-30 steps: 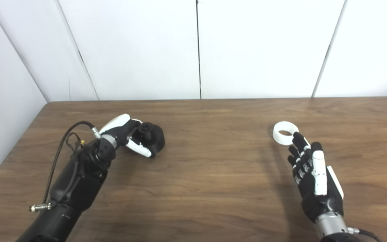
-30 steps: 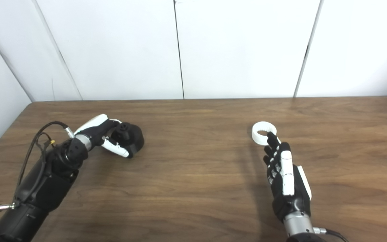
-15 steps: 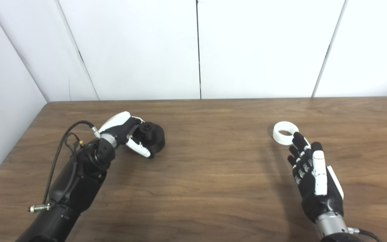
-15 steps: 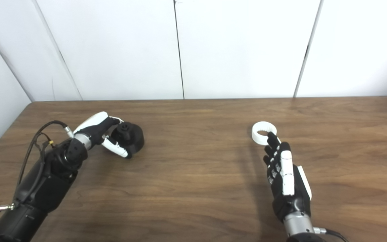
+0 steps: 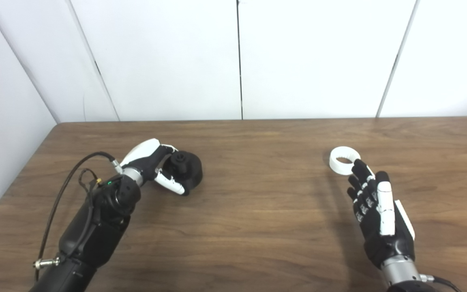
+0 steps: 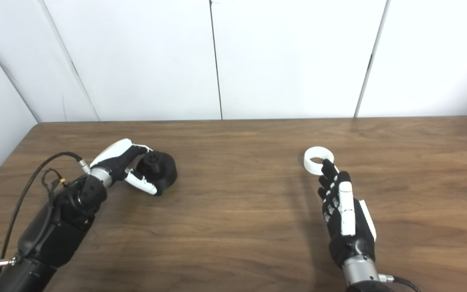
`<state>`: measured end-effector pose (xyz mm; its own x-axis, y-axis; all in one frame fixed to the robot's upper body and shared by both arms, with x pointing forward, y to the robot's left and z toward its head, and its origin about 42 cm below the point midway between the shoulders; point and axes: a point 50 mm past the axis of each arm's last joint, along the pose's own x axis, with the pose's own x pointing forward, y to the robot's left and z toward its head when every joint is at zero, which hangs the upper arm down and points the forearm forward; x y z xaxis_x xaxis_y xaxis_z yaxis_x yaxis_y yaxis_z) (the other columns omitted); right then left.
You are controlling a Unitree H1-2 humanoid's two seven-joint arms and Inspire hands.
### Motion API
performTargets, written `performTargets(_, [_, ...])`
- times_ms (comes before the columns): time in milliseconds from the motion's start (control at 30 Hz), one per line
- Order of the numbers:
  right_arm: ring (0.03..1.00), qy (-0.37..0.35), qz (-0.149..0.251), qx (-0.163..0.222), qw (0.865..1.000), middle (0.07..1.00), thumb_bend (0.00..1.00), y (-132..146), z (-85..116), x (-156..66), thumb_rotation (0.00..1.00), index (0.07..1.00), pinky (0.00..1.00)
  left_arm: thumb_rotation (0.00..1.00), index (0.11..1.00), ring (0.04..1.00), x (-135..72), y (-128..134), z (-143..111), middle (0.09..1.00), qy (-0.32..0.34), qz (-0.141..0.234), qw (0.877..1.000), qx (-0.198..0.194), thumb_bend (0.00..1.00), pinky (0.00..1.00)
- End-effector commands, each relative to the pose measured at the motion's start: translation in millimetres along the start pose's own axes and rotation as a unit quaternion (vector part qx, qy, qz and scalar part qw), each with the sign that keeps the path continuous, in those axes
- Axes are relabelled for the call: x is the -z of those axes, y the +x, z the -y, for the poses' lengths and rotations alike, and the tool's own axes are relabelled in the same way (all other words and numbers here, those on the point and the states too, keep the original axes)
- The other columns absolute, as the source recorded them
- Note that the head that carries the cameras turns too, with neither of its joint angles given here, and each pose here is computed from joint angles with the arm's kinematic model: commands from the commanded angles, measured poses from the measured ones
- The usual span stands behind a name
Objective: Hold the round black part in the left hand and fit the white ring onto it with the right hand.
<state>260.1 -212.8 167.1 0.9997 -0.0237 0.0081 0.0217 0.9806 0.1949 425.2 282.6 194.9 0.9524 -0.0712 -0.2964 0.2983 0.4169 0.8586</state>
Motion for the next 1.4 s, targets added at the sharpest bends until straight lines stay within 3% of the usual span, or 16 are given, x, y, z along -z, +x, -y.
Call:
performTargets(0, [0.983, -0.012, 0.025, -0.010, 1.000, 0.971, 0.51, -4.7, 1.0, -11.8, 1.00, 0.935, 1.00, 0.20, 0.704, 1.000, -14.0, -3.2, -25.7, 0.935, 0.012, 0.028, 0.999, -0.038, 0.88, 0.97])
performTargets(467, [0.988, -0.015, 0.024, -0.014, 1.000, 0.968, 0.52, -2.9, 0.1, -15.4, 1.00, 0.939, 1.00, 0.20, 0.710, 1.000, -34.1, -16.8, -6.9, 0.932, 0.005, 0.063, 0.998, -0.011, 0.89, 0.93])
performTargets(667, [0.989, -0.016, 0.023, -0.015, 0.999, 0.968, 0.50, -2.8, -1.9, -14.6, 1.00, 0.941, 1.00, 0.22, 0.704, 1.000, -47.8, -25.1, 7.7, 0.925, 0.018, 0.086, 0.996, 0.015, 0.89, 0.99])
performTargets(733, [0.987, -0.015, 0.023, -0.015, 1.000, 0.967, 0.51, -2.9, -2.5, -14.1, 1.00, 0.942, 1.00, 0.22, 0.703, 1.000, -54.0, -28.5, 13.9, 0.926, 0.018, 0.095, 0.995, 0.023, 0.90, 0.95])
performTargets(1100, [0.991, -0.014, 0.024, -0.016, 1.000, 0.971, 0.52, -4.3, -3.7, -10.7, 1.00, 0.943, 1.00, 0.23, 0.702, 1.000, -88.4, -47.6, 42.7, 0.937, 0.038, 0.154, 0.985, 0.069, 0.89, 0.92])
performTargets(1367, [0.989, -0.015, 0.024, -0.014, 1.000, 0.971, 0.52, -4.7, -4.2, -9.7, 1.00, 0.944, 1.00, 0.22, 0.685, 1.000, -103.9, -59.7, 63.3, 0.933, 0.047, 0.199, 0.976, 0.080, 0.92, 0.91])
